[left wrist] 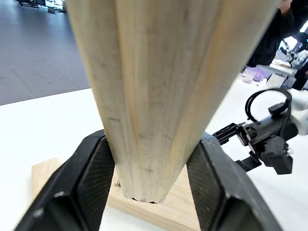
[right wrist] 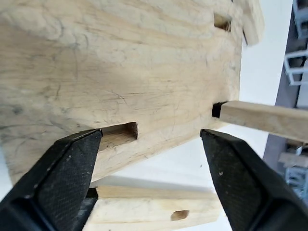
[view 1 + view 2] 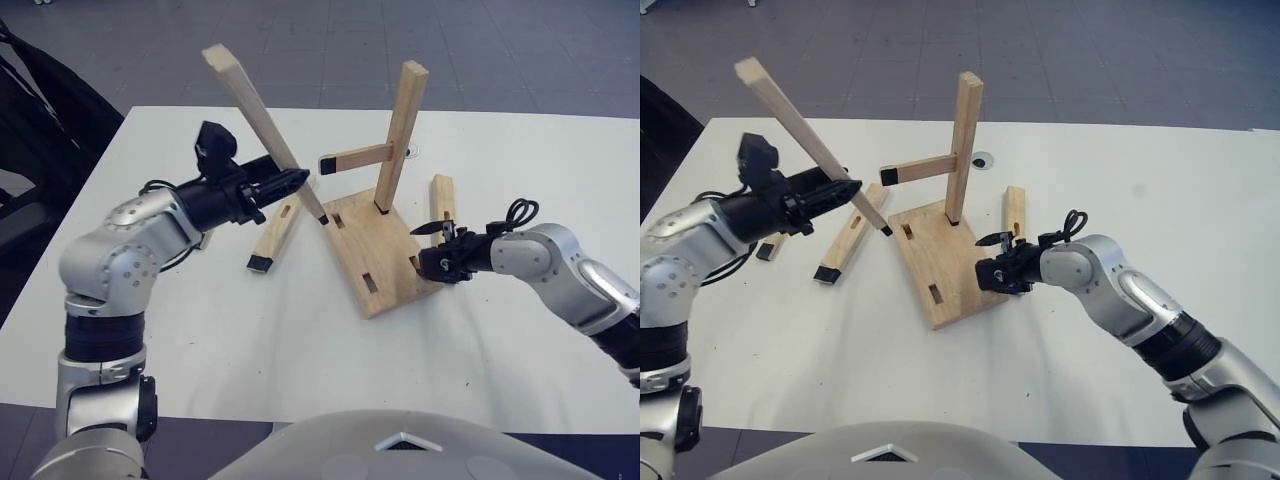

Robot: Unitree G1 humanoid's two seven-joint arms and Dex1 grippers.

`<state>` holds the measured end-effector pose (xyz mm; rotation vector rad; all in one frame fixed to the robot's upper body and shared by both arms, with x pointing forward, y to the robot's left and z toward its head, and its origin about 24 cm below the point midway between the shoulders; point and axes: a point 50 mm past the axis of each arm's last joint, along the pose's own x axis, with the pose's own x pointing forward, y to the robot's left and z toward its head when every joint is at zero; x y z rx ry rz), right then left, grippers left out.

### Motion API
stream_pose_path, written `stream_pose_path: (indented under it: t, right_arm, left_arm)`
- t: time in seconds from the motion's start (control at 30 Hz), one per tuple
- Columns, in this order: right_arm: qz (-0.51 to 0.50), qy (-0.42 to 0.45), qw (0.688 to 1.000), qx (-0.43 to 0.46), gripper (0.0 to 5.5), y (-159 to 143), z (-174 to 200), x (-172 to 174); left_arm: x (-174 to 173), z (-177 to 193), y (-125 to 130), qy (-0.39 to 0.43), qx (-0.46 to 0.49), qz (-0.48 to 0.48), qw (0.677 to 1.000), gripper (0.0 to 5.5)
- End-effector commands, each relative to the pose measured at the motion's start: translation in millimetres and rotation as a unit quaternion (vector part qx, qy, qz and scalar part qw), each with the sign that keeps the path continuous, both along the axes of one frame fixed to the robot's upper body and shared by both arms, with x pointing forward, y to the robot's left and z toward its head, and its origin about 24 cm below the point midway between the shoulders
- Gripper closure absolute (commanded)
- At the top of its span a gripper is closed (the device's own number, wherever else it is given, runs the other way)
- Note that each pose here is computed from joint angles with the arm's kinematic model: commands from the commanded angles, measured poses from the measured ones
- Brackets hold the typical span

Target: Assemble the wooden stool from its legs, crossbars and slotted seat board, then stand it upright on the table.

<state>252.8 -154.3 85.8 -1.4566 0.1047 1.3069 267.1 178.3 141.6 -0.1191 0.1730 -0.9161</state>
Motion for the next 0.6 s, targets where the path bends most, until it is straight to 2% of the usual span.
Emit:
stream_pose_path:
  t: [0.03, 0.1, 0.27, 0.43, 0.6]
  right_arm:
    - [0.033, -0.008, 0.996, -0.079, 1.72, -30, -33, -3]
    - [0.042, -0.021, 0.995, -0.090, 1.72, -36, -38, -1]
    - [0.036, -0.022, 0.995, -0.094, 1.72, -44, -47, -2]
    - [0.033, -0.015, 0.995, -0.091, 1.72, -46, -53, -7]
    - [0.033, -0.015, 0.996, -0.084, 1.72, -42, -54, -9]
  left_arm:
    - [-8, -36, -12, -0.025, 0.045, -0.021, 0.998, 3.38]
    - [-11, -50, -6, -0.032, 0.066, -0.007, 0.997, 3.38]
    - [-10, -56, 5, -0.073, 0.042, 0.042, 0.996, 3.38]
    - [-15, -48, -3, -0.058, -0.051, 0.063, 0.995, 3.38]
    - [-11, -53, -9, -0.040, -0.057, 0.086, 0.994, 3.38]
